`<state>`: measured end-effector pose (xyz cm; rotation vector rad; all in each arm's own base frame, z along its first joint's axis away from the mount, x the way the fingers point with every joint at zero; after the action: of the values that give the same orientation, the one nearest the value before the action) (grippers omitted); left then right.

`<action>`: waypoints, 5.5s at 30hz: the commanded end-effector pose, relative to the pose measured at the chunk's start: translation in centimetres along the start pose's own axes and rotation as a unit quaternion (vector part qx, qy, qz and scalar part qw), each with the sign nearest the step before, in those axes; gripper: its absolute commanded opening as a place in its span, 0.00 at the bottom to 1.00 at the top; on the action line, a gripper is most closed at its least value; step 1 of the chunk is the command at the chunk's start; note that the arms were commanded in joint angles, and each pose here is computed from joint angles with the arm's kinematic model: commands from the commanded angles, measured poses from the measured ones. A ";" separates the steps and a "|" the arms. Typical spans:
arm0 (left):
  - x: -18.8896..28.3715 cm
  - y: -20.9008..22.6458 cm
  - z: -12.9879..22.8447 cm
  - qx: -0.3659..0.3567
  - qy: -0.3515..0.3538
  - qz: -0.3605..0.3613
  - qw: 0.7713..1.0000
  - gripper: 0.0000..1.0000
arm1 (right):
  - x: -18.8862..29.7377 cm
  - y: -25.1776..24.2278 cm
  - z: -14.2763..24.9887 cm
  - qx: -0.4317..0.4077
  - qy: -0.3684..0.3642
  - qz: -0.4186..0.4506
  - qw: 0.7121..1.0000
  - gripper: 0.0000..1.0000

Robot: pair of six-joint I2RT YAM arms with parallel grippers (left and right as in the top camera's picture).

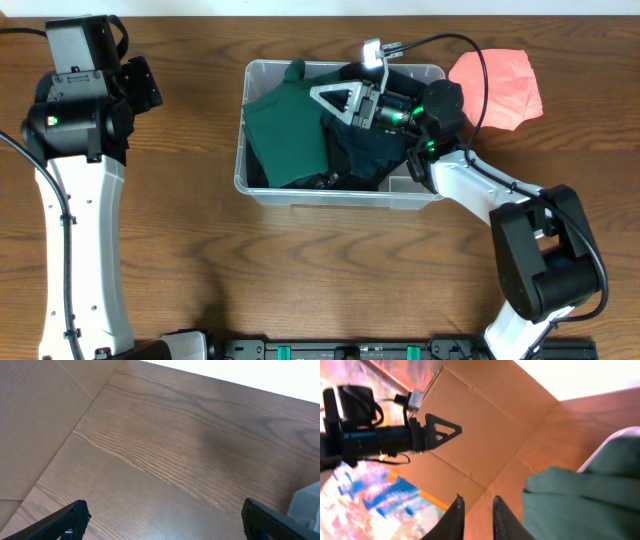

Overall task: Pack container
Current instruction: 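Release and press the green garment into the bin's left side, then withdraw the right gripper and move it to the pink cloth, then grasp the pink cloth's right edge with the right gripper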

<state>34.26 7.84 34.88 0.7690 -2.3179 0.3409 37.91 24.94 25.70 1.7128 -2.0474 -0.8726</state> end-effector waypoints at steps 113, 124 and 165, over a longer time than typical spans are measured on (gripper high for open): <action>0.0 0.2 -0.2 0.008 -0.004 -0.006 1.000 0.98 | 42.3 -18.1 -10.6 -0.026 0.106 0.714 0.692 0.93; 0.0 0.2 -0.2 0.008 -0.004 -0.006 1.000 0.98 | 42.6 -23.3 -5.7 -0.079 0.137 0.678 0.718 0.96; 0.0 0.2 -0.2 0.008 -0.004 -0.006 1.000 0.98 | 34.3 -28.5 5.2 -0.244 0.160 0.467 0.835 0.84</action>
<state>34.26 7.84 34.88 0.7690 -2.3179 0.3409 51.78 -11.95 6.12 0.4113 -2.0902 -0.4414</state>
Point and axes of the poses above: each gripper's point midway between its finger pads, its own x axis back along the fingers, its own y axis along the line the jaws close on, z = x × y, the point moved 6 cm from there along x, back along the fingers, and after that the axes turned 15 degrees about x, right-handed, at the moved point
